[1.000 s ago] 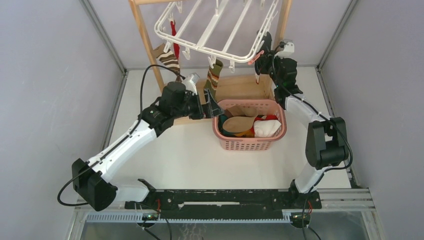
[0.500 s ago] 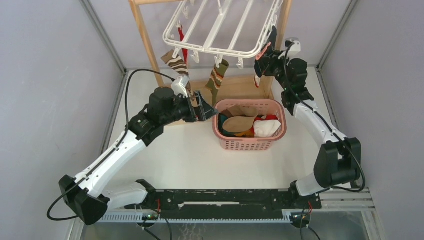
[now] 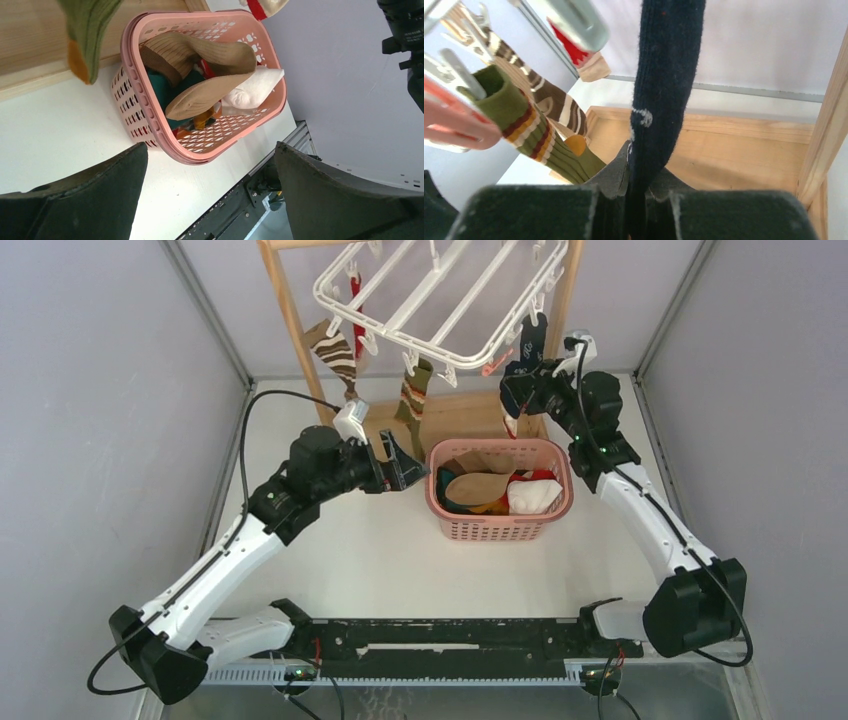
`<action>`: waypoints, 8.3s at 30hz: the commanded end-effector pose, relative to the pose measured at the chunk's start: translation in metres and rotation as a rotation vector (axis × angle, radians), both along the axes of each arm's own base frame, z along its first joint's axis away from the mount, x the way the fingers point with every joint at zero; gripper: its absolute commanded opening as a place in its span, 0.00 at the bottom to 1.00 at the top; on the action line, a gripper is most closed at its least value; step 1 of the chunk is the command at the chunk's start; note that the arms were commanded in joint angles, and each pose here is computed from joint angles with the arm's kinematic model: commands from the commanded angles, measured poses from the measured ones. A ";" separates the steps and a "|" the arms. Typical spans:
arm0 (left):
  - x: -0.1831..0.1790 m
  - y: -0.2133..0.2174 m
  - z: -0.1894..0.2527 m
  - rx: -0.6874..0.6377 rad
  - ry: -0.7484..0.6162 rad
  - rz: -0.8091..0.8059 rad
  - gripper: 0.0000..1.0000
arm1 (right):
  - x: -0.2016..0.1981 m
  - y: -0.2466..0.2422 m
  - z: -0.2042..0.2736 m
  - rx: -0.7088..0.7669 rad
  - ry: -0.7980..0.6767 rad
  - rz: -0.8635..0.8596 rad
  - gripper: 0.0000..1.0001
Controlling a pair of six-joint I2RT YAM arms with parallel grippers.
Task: Remove the socks clipped to the hanger
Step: Remove the sock from the hanger.
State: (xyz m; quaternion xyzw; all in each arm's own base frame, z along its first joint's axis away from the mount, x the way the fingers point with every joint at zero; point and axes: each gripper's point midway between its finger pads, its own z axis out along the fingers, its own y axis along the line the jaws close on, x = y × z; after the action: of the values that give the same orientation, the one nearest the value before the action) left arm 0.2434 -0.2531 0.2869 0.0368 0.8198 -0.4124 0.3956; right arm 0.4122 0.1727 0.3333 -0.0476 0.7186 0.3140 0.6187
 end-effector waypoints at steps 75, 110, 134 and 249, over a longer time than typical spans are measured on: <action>-0.048 0.108 -0.057 0.147 0.033 0.259 1.00 | -0.019 -0.034 0.008 0.023 -0.029 -0.034 0.16; -0.083 0.085 -0.041 0.057 0.017 0.048 1.00 | -0.023 0.022 -0.028 0.239 0.216 0.193 0.17; -0.046 0.084 -0.046 0.134 0.031 0.130 1.00 | -0.112 0.083 -0.035 0.052 0.292 0.390 0.14; -0.006 0.044 0.096 -0.081 -0.398 0.084 1.00 | -0.093 0.142 -0.069 -0.059 0.230 0.446 0.10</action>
State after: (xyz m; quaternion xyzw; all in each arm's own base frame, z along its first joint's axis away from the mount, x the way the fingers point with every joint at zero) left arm 0.2340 -0.2053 0.3267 0.0421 0.7577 -0.4103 0.5058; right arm 0.3230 0.3118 0.2472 -0.1759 0.7829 0.4189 0.4250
